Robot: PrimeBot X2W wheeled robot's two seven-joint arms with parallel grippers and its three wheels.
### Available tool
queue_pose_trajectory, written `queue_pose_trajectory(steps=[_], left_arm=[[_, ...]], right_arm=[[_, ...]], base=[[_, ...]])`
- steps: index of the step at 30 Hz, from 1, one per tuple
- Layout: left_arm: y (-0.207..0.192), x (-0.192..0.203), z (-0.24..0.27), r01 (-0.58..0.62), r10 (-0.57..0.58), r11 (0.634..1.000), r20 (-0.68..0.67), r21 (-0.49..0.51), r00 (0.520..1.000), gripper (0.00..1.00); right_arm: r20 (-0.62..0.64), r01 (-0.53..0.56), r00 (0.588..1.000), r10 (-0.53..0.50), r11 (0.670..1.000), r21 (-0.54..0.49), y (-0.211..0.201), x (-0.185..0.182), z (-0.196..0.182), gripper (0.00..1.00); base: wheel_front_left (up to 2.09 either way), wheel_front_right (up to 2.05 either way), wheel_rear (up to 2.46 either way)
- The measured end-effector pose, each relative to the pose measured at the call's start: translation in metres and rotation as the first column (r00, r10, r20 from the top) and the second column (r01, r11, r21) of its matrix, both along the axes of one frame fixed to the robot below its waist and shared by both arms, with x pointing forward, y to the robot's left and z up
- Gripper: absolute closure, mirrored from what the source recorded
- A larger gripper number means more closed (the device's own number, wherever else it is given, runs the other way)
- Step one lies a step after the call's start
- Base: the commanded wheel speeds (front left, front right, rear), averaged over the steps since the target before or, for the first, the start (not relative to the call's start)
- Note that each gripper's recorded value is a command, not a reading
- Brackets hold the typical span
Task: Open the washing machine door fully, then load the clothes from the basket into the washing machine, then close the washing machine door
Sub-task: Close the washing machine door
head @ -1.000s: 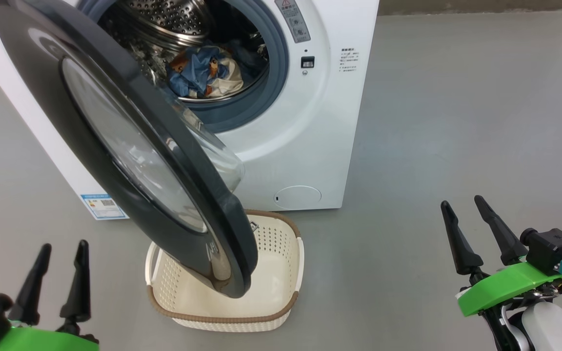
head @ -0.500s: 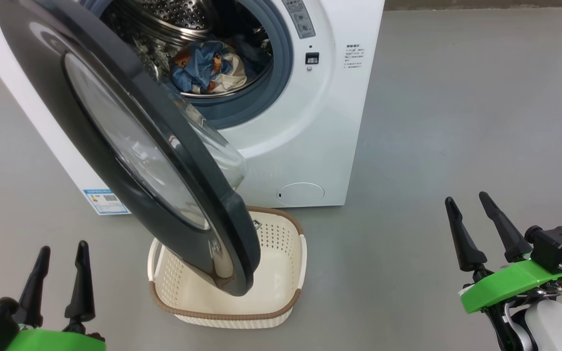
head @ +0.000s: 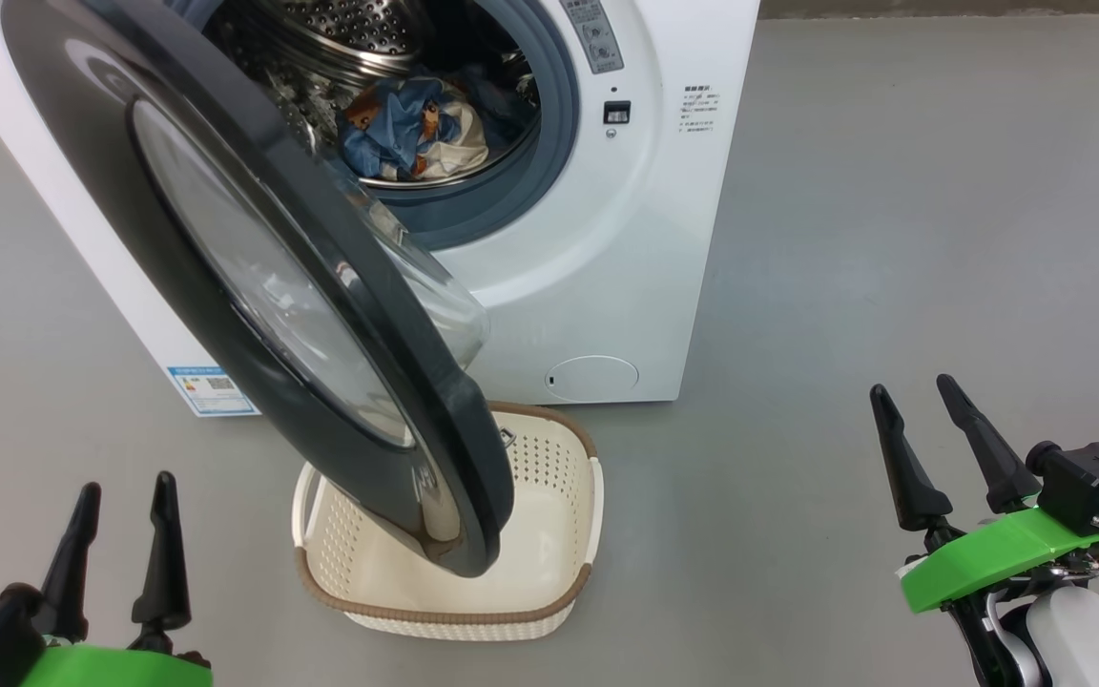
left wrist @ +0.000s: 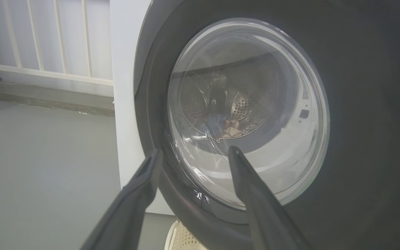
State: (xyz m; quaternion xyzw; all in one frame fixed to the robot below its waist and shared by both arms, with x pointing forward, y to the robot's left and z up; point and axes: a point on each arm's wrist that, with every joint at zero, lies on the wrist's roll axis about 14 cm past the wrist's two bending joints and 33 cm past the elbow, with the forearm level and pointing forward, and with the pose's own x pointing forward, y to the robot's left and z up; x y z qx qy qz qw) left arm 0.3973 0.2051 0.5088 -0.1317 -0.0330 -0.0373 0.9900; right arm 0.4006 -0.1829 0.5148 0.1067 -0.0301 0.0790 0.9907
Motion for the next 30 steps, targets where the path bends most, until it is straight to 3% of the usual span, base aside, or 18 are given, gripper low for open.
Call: queue_pose_trajectory(steps=[21,22,23,24,25,26,30], left_arm=[[-0.004,-0.001,-0.003,0.004,-0.004,1.000,-0.006,-0.001,1.000,0.00],[-0.004,-0.001,-0.003,0.005,-0.005,1.000,-0.006,-0.001,1.000,0.00],[-0.004,-0.001,-0.003,0.005,-0.005,1.000,-0.006,-0.001,1.000,0.00],[-0.004,-0.002,-0.003,0.005,-0.005,1.000,-0.007,-0.001,1.000,0.00],[-0.005,-0.002,-0.003,0.005,-0.005,1.000,-0.007,-0.002,1.000,0.00],[-0.005,-0.002,-0.004,0.005,-0.005,1.000,-0.008,-0.003,1.000,0.00],[-0.006,-0.003,-0.005,0.005,-0.005,1.000,-0.012,-0.010,1.000,0.00]], right_arm=[[0.001,-0.006,1.000,0.006,1.000,0.000,0.002,0.001,0.000,0.01],[0.001,-0.007,1.000,0.007,1.000,-0.001,0.003,0.001,0.000,0.22],[0.002,-0.008,1.000,0.008,1.000,-0.001,0.003,0.002,0.000,0.53],[0.002,-0.009,1.000,0.009,1.000,0.000,0.004,0.002,0.000,0.53],[0.002,-0.010,1.000,0.010,1.000,0.000,0.004,0.002,0.000,0.72],[0.003,-0.012,1.000,0.012,1.000,0.000,0.005,0.002,0.000,1.00],[0.015,-0.034,0.999,0.034,0.999,0.002,0.012,0.004,0.004,1.00]], base=[[0.00,0.00,0.00],[0.00,0.00,0.00],[0.00,0.00,0.00],[0.00,0.00,0.00],[0.00,0.00,0.00],[0.00,0.00,0.00],[0.00,0.00,0.00]])
